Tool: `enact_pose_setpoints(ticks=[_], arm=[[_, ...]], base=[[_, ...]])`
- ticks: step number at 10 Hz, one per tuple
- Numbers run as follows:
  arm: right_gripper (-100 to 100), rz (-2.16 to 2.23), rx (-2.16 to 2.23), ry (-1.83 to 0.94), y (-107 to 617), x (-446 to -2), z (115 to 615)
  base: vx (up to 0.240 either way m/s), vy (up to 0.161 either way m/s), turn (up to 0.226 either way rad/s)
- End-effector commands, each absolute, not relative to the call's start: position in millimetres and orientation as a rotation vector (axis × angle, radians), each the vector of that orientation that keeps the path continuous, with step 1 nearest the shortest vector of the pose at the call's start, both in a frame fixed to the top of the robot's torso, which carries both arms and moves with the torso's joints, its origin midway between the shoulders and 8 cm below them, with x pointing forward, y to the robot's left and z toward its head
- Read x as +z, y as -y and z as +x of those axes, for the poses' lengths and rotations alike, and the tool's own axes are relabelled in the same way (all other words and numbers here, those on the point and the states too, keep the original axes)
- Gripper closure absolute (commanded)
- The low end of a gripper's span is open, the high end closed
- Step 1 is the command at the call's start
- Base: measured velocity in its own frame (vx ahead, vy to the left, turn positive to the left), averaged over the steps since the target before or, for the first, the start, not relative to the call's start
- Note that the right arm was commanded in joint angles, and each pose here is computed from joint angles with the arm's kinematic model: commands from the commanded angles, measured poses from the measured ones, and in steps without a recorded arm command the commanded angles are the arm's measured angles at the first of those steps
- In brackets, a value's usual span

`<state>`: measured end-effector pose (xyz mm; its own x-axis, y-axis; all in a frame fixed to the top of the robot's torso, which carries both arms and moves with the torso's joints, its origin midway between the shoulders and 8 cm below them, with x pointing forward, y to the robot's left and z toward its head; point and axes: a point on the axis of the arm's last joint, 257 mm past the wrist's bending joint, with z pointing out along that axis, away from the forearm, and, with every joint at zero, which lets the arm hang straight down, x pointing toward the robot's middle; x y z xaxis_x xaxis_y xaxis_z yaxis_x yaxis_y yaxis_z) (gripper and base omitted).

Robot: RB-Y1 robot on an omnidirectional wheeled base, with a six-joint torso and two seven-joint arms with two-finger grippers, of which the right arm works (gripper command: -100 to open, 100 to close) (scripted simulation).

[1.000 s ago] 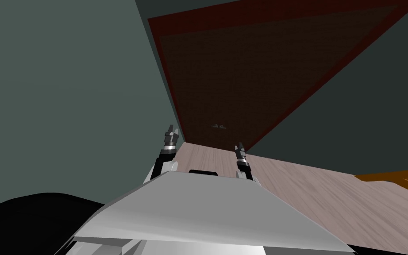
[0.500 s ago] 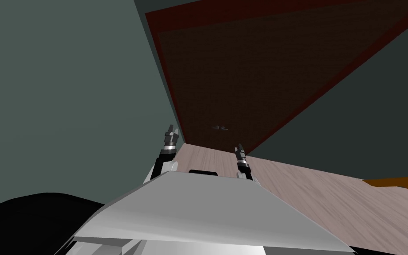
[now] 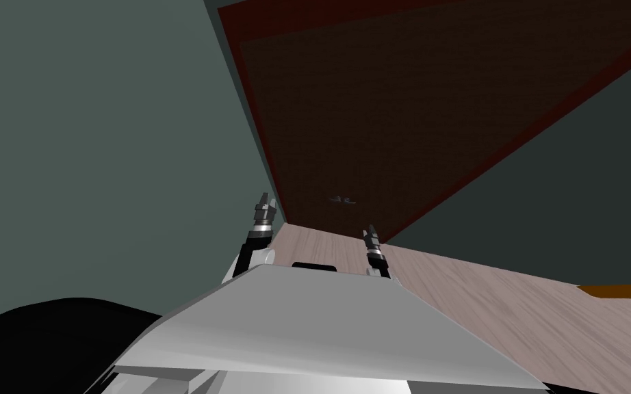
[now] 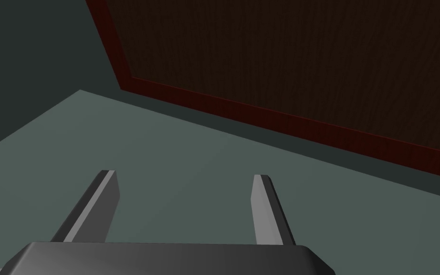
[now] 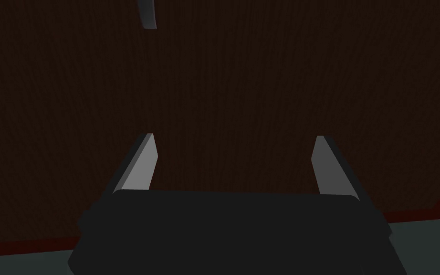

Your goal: Pull the door open

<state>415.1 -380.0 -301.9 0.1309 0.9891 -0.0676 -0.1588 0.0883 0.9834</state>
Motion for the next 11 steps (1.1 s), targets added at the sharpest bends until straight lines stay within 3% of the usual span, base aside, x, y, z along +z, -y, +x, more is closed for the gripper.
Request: enact_pose_setpoints(ticks=[1, 11], arm=[[-100, 1.102, 1.132, -1.04, 383.6, -309.4, 413.9], [-100, 1.189, 1.113, -1.073, 403.7, -354.0, 403.5]], base=[[0.1, 0.028, 0.011], [0.105, 0.017, 0.012]])
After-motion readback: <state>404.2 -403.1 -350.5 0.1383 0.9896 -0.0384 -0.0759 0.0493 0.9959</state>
